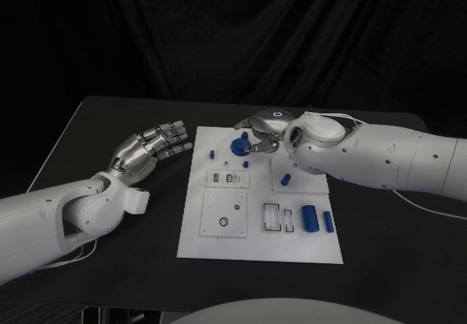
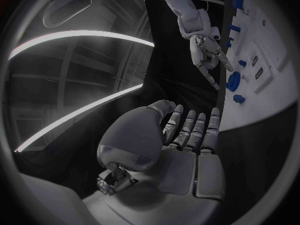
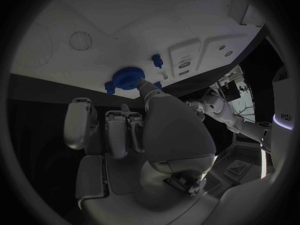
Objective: Assemble the parts on the task board
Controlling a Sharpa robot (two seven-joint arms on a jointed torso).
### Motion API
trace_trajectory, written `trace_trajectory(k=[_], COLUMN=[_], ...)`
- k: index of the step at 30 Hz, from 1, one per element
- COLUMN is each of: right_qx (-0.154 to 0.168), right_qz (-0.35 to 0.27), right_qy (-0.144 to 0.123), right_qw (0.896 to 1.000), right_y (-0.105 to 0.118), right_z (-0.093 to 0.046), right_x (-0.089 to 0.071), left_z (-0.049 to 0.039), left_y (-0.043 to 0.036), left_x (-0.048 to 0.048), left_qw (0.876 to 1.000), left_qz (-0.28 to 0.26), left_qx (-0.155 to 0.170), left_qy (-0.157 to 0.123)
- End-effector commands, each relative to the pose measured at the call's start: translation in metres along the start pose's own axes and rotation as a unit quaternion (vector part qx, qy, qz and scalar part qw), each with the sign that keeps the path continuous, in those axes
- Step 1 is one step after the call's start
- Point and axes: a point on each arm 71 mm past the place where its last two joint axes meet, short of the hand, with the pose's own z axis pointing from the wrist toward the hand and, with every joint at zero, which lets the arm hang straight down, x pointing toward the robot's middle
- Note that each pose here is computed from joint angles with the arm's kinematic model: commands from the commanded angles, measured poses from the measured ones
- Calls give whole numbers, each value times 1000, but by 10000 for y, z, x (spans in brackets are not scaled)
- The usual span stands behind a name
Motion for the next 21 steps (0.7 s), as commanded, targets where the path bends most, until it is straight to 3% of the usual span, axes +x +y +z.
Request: trace_trajectory(k=[1, 7, 12, 18, 21], right_qx=[4, 9, 12, 28, 48], right_qz=[-1, -1, 1, 5, 6], right_qy=[-1, -1, -17, -45, -44], right_qw=[1000, 1000, 1000, 999, 998], right_y=[-6, -38, -112, -323, -497], right_z=[-4, -20, -87, -350, -600], right_x=[11, 12, -12, -105, -174], left_z=[-10, -10, -16, -26, -32], left_y=[-108, -107, -109, -112, -113], left_x=[16, 17, 12, -3, -15], left_qw=[997, 997, 997, 997, 997], left_qz=[-7, -7, -6, -5, -4], left_qx=[80, 80, 80, 79, 79], left_qy=[4, 4, 4, 1, 0])
